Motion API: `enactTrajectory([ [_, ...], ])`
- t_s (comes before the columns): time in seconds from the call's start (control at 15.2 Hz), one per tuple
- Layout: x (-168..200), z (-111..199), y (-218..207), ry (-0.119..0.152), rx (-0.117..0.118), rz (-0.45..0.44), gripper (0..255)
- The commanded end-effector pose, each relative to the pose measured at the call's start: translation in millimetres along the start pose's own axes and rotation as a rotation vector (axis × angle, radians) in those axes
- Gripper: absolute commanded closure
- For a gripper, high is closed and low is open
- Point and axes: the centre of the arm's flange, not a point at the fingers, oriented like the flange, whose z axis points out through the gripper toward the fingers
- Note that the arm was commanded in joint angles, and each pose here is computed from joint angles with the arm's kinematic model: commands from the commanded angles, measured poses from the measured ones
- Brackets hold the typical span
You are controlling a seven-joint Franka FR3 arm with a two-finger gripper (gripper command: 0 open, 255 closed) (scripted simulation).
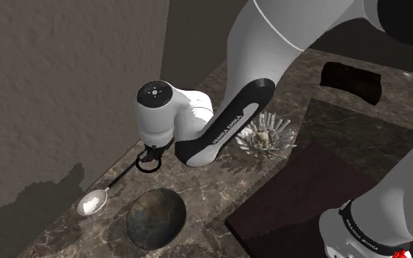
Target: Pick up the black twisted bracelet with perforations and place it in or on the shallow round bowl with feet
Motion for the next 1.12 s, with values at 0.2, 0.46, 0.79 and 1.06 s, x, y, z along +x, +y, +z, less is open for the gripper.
enactTrajectory([
  [0.2, -47, -18, -33, 0.0, 0.0, 0.0, 255],
  [0.46, -90, -32, -60, 0.0, 0.0, 0.0, 255],
  [0.79, -127, -33, -83, 0.0, 0.0, 0.0, 255],
  [1.06, -133, -12, -83, 0.0, 0.0, 0.0, 255],
])
